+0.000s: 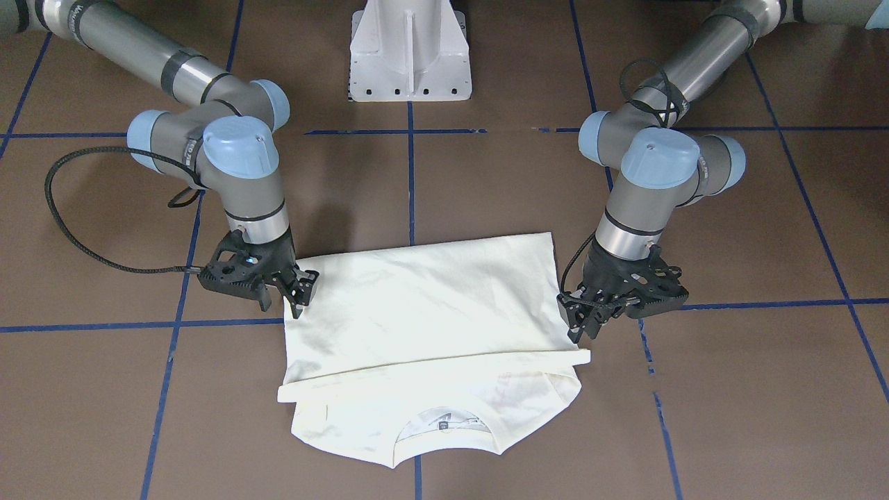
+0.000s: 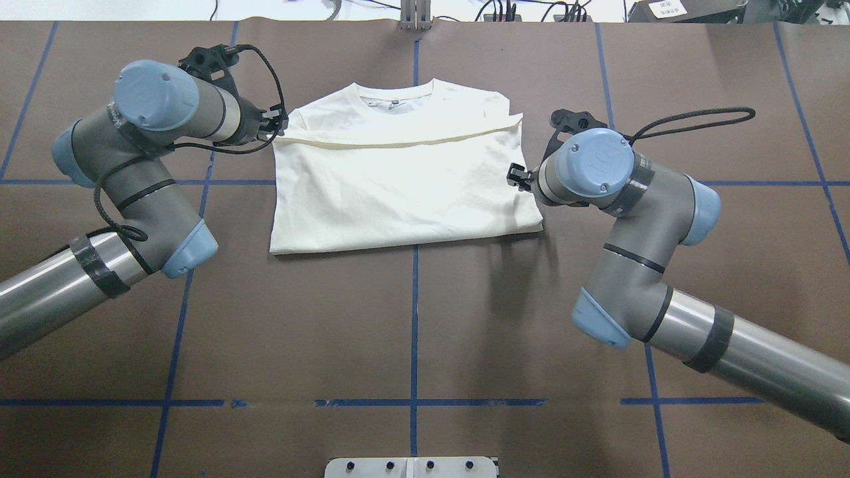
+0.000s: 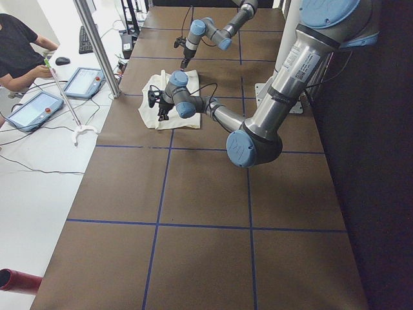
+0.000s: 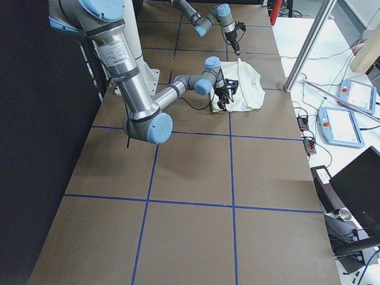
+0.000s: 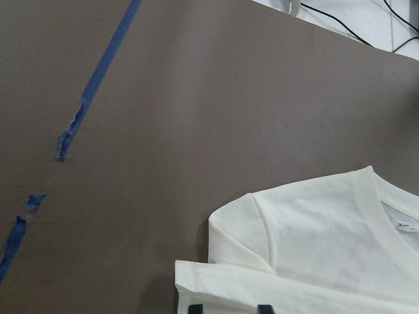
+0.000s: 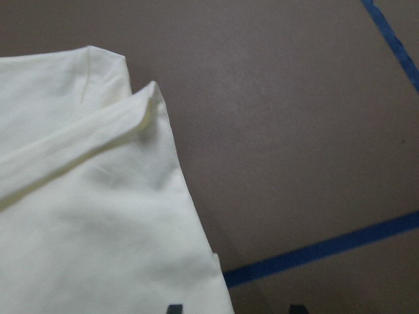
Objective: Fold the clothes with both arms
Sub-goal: 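Move the right gripper to the folded shirt's side edge and grasp it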
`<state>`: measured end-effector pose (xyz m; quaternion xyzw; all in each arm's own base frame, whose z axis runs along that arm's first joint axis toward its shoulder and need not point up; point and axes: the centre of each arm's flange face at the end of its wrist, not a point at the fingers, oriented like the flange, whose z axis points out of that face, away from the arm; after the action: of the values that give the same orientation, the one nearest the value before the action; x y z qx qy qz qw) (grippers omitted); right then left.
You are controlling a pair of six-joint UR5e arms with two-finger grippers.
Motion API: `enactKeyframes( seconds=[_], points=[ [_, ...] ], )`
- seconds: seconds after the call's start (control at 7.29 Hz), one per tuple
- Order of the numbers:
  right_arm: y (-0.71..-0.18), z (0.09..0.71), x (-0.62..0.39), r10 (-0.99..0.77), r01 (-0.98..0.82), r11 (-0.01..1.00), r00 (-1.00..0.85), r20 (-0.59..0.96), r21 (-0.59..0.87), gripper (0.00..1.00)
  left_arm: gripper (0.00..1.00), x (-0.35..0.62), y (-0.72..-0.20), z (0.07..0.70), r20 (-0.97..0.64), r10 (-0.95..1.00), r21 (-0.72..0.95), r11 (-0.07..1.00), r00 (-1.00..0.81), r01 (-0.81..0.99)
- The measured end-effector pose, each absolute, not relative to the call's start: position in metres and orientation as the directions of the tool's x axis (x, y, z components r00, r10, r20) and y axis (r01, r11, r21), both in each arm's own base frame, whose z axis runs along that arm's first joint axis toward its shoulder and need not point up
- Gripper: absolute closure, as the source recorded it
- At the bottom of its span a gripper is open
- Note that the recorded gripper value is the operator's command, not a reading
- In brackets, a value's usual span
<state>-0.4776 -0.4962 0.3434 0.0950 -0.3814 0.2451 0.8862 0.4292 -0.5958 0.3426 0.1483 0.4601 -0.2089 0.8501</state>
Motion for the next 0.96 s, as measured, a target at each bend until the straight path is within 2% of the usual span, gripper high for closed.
enactKeyframes(
  seconds=[0.41,0.55,0.69,0.96],
  points=[
    [-0.453,0.353,-0.482,0.435,-0.534,0.839,0.542,0.719,-0.105,0.44,0.61,0.431,-0.595,0.343,-0.842,-0.217,0.062,0.871,0.494,0.487],
    [-0.449,0.356,-0.486,0.445,-0.540,0.834,0.539,0.715,-0.113,0.54,0.61,0.431,-0.595,0.343,-0.842,-0.217,0.062,0.871,0.494,0.488],
    [-0.448,0.358,-0.488,0.451,-0.544,0.831,0.538,0.712,-0.115,0.90,0.61,0.431,-0.595,0.342,-0.842,-0.217,0.063,0.870,0.494,0.489],
    [-0.452,0.357,-0.491,0.461,-0.560,0.820,0.531,0.711,-0.114,1.00,0.61,0.429,-0.596,0.343,-0.839,-0.221,0.068,0.863,0.496,0.500]
  ],
)
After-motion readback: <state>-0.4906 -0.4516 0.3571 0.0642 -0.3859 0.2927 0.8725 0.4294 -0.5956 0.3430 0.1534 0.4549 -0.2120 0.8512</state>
